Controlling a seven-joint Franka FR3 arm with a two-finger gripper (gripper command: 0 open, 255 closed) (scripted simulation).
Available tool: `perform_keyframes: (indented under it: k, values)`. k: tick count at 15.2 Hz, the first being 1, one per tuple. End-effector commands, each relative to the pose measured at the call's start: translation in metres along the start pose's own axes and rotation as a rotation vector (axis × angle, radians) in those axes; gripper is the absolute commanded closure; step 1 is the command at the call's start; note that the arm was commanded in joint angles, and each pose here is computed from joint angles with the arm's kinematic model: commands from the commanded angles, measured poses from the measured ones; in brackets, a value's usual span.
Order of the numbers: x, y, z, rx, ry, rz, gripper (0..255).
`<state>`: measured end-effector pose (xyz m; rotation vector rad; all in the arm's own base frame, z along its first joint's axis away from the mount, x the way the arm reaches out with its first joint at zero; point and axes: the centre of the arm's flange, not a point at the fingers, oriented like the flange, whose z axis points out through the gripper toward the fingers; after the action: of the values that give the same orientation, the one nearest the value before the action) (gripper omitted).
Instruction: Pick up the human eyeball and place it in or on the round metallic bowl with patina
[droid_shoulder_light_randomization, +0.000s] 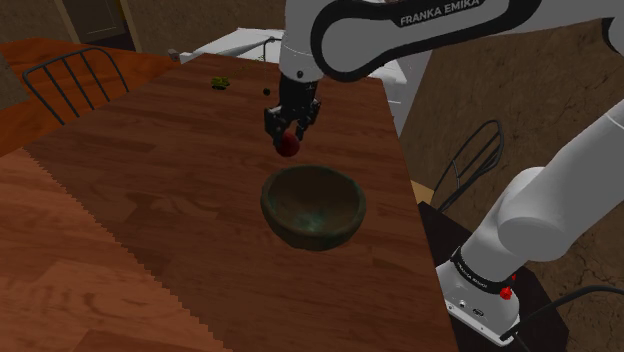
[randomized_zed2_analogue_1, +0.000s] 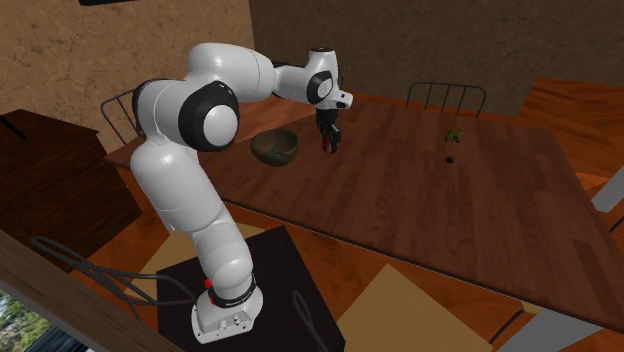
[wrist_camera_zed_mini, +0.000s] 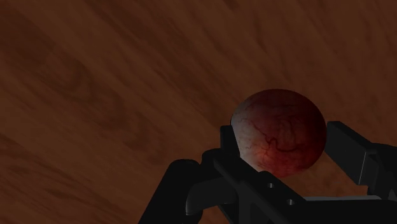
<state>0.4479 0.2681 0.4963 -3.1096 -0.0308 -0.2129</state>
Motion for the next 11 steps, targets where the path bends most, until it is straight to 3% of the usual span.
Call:
perform_keyframes:
  k: [1,11]
  values:
    - [0.001,0.0,-0.01,0.0,0.0,0.0,255]
    - [0.008,-0.002,-0.062,0.0,0.0,0.0,255]
